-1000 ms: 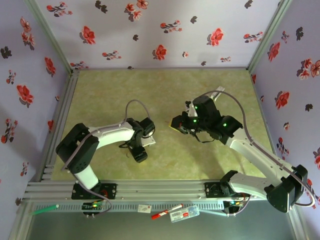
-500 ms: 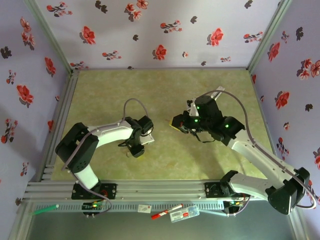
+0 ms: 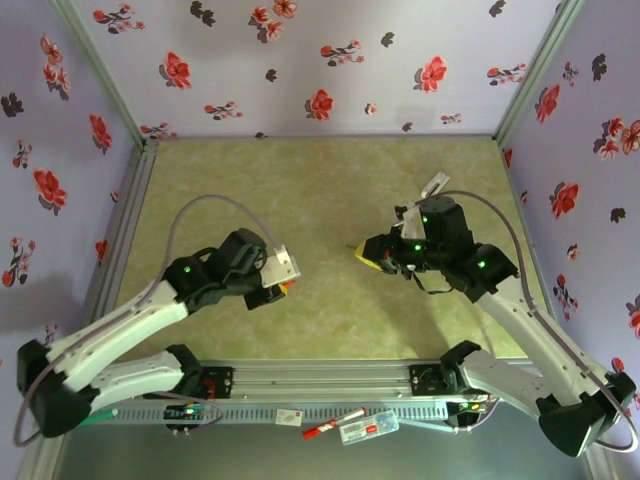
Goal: Unlock with the key
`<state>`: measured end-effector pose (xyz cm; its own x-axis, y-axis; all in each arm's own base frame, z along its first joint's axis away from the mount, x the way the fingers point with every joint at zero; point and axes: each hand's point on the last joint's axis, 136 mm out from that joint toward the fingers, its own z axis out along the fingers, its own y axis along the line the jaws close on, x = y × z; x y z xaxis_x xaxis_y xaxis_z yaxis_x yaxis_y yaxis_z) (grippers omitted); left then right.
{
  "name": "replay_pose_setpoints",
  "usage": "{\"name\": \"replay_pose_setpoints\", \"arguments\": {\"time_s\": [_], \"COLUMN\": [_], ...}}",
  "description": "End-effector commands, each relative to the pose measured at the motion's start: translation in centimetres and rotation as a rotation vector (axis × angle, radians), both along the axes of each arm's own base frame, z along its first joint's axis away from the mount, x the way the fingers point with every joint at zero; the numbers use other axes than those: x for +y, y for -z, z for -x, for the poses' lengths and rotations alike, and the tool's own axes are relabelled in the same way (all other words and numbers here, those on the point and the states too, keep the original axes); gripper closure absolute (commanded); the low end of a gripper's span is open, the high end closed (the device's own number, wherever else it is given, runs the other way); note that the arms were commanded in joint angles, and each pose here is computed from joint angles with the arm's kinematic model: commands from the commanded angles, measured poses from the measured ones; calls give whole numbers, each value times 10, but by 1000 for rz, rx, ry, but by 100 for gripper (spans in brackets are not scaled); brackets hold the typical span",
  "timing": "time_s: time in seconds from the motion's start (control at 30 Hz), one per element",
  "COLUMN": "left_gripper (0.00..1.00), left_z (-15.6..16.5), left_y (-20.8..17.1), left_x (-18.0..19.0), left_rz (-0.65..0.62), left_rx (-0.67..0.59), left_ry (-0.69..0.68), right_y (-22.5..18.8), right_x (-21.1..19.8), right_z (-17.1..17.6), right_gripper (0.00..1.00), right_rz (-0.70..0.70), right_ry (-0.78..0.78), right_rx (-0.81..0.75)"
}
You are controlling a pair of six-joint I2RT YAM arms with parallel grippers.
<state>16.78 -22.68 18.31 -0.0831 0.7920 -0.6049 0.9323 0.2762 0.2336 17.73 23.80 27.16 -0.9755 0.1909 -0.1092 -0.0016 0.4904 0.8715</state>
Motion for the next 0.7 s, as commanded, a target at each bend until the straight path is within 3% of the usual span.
{"name": "replay_pose_setpoints", "arguments": {"time_s": [0.0,0.2,0.33,0.67], "left_gripper": [84,88,90,92], "left_z": [14,20,16,27], "left_y": [-18,-43,-50,-49], "left_x": [-4,-13,-19,-31], "left_rz": [-39,-84,-86,-51], "left_rx": [-94,-176,-199,-116], "left_ry": [193,302,306,321], "right_y": [-8,-7,-3,-5], "right_x": [15,37,46,61], "right_z": [34,57,64,61], "right_gripper": [100,100,100,100], "right_rz": [-16,5,21,10], "right_ry": [-189,-325,-372,-390], "right_rx": [-4,-27,-41,-84]}}
